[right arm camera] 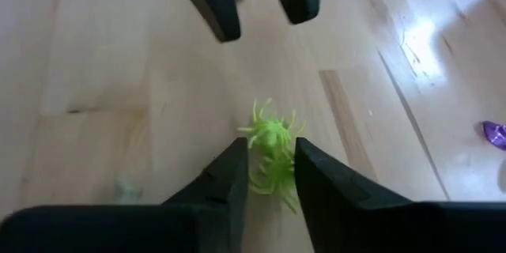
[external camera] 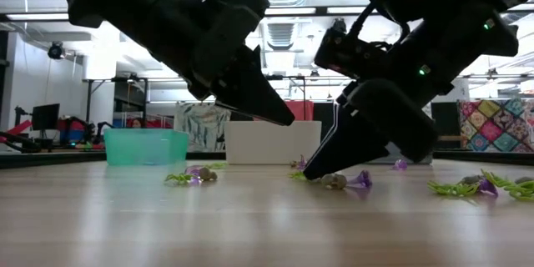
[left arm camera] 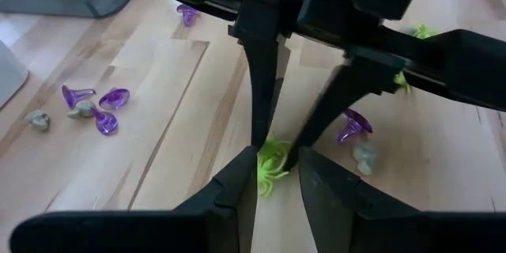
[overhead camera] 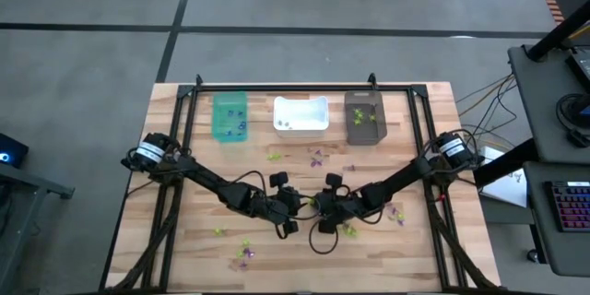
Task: Sort Halloween decoration
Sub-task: Put the green spider toy into the black bin
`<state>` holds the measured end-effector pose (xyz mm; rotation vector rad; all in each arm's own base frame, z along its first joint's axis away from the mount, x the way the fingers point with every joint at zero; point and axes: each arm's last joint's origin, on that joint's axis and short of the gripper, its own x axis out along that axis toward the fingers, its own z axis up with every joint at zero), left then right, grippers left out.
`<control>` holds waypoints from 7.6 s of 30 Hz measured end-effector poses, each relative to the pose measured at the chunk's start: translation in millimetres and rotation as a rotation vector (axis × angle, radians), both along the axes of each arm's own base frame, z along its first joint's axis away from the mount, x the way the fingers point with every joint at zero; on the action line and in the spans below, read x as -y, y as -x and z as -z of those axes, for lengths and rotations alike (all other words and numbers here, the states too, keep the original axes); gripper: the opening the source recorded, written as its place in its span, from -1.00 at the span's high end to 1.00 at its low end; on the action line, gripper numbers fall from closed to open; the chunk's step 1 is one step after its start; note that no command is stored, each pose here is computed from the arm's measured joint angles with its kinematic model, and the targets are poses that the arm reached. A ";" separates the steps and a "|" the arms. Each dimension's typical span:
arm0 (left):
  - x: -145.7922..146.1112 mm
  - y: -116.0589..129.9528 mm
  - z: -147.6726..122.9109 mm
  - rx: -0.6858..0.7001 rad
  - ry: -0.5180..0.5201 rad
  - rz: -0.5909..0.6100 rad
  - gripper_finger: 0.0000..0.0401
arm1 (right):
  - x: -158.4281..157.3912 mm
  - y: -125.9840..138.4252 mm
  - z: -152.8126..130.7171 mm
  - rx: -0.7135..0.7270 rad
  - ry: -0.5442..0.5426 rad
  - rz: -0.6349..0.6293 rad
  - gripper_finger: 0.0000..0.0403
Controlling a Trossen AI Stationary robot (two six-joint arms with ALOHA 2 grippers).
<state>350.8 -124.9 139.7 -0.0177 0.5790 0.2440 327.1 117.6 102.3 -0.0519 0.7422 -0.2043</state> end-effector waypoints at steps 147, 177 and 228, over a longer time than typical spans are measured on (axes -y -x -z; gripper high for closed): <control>-16.7 -5.2 58.4 -0.058 -0.103 0.037 1.00 | 43.8 -8.1 -17.8 0.043 -0.613 0.398 0.13; -16.7 -5.2 58.8 -0.054 -0.101 0.038 1.00 | 40.0 -16.3 -0.5 0.036 -0.626 0.323 0.13; 10.4 47.8 -51.6 -0.004 -0.242 0.019 1.00 | 41.7 -12.5 -35.1 0.097 -0.568 0.211 0.79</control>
